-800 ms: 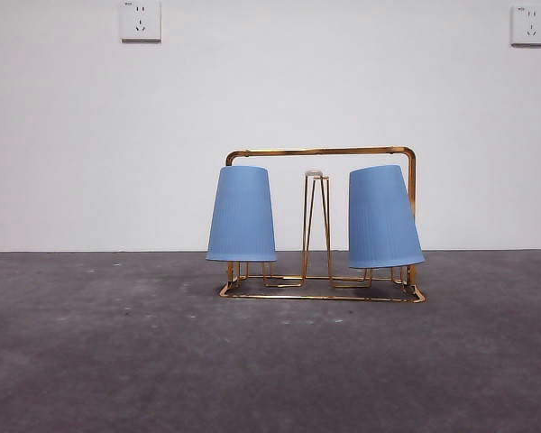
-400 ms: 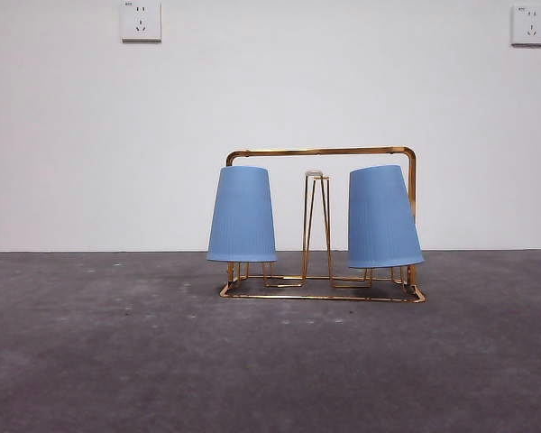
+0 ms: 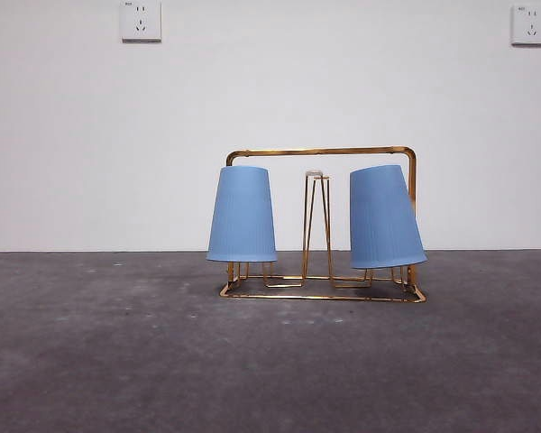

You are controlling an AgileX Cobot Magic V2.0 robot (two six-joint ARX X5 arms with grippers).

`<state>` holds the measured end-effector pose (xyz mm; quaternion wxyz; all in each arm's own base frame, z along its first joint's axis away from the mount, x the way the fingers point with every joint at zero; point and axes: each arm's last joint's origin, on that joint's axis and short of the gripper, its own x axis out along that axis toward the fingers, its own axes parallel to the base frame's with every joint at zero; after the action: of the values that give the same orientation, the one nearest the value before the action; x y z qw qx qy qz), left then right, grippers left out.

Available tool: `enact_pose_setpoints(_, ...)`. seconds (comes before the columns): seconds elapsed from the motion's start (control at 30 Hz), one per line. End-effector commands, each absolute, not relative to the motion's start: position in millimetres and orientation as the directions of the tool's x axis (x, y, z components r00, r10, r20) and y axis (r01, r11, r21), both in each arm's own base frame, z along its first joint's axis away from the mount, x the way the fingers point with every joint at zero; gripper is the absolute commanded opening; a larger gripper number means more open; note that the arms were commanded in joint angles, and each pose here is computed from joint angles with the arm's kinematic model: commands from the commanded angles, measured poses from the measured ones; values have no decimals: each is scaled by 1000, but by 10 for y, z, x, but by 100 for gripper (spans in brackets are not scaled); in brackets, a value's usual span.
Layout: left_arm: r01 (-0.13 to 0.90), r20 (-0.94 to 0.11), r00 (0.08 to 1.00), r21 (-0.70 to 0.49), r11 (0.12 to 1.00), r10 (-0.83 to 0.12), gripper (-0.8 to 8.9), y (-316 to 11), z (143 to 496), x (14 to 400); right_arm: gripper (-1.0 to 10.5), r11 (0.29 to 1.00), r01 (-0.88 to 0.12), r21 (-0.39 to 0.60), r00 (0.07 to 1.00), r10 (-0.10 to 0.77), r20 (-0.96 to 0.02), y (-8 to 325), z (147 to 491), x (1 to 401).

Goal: Pick up cup 1,put cup 1 in the cup rack,pick up cup 2,put cup 2 in the cup rack

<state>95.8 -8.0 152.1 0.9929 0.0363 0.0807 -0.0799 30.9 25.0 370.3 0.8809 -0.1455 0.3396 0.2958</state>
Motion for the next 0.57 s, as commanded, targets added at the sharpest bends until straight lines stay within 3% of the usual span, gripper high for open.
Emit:
enact_pose_setpoints(0.03,164,-169,974,52,985,-154,-1,-79,1492,964,3,787,-615,-51,583,411,-701,247,3676,306)
enact_pose_setpoints(0.3,165,-169,973,52,985,-154,-1,-79,1492,964,3,794,-605,-55,593,404,-696,245,3680,311)
enact_pose_setpoints(0.43,164,-170,973,52,985,-154,-1,-79,1492,964,3,853,-505,-131,692,309,-652,161,3706,306)
enact_pose_setpoints(0.57,165,-173,973,52,985,-154,-1,-79,1489,966,3,943,-313,-110,850,227,-475,91,3838,318)
